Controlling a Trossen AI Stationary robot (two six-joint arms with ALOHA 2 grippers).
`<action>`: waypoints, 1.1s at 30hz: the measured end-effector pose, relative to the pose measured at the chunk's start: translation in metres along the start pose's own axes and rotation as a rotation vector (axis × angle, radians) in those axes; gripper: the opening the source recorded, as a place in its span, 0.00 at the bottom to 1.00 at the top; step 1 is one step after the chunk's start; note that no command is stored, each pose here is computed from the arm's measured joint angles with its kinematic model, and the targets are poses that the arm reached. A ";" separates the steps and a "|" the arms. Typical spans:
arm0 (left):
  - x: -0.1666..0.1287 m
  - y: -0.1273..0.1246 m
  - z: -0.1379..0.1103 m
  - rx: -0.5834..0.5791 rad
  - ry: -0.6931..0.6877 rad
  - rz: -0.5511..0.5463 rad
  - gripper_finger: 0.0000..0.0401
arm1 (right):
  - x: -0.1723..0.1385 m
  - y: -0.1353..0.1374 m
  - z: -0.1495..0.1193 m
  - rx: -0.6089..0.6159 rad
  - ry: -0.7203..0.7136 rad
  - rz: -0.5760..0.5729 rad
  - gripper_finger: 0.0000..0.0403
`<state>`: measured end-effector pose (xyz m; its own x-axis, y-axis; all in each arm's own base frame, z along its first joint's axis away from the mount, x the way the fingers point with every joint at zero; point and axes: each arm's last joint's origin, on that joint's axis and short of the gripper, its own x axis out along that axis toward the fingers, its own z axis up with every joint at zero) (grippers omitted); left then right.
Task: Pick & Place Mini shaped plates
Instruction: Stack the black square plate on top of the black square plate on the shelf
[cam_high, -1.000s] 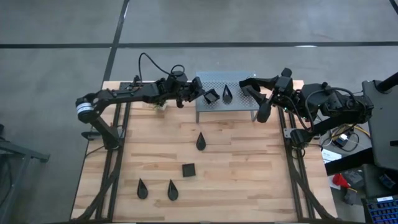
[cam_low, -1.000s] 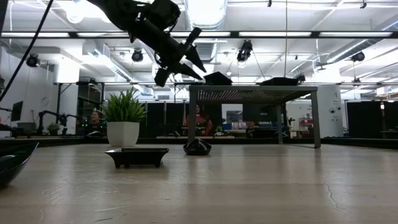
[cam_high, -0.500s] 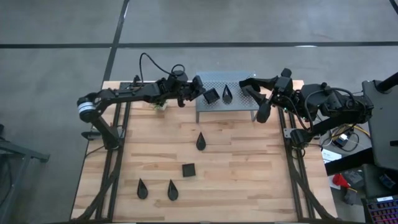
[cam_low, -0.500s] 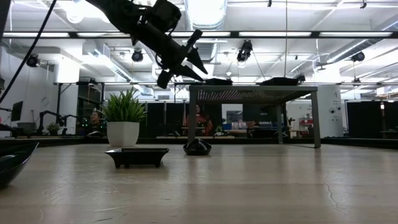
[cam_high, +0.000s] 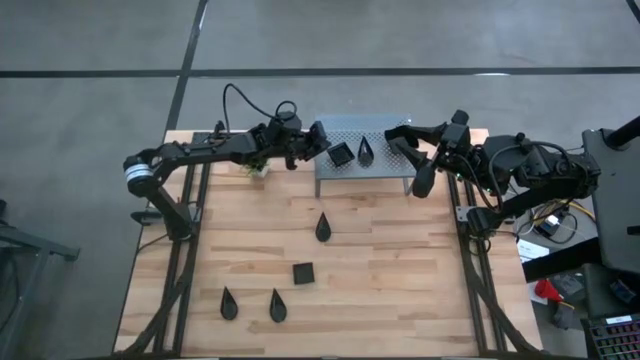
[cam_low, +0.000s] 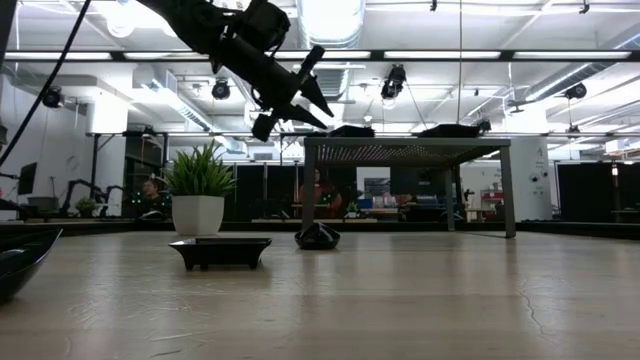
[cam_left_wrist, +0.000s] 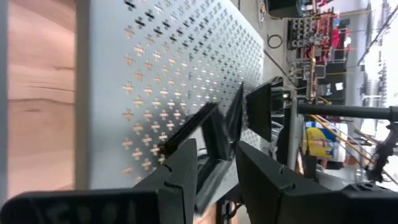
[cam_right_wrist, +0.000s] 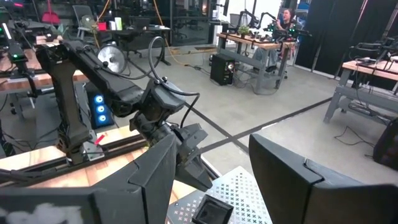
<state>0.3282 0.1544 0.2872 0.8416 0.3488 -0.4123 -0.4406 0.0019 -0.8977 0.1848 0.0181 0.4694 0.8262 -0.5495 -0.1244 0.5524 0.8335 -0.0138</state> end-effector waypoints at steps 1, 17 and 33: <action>-0.001 0.000 0.000 0.006 0.002 0.004 0.26 | 0.000 0.000 0.000 0.000 0.000 0.000 0.50; -0.028 0.005 -0.038 0.209 0.257 0.156 0.26 | 0.000 0.000 0.000 0.013 -0.001 0.000 0.50; -0.064 0.003 -0.107 0.767 0.546 0.120 0.26 | 0.000 0.000 0.000 0.009 0.000 0.002 0.50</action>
<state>0.3066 0.0314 0.2942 0.7218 -0.0995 -0.6849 -0.4549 0.6776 -0.5778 0.1851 0.0184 0.4693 0.8274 -0.5476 -0.1243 0.5514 0.8342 -0.0046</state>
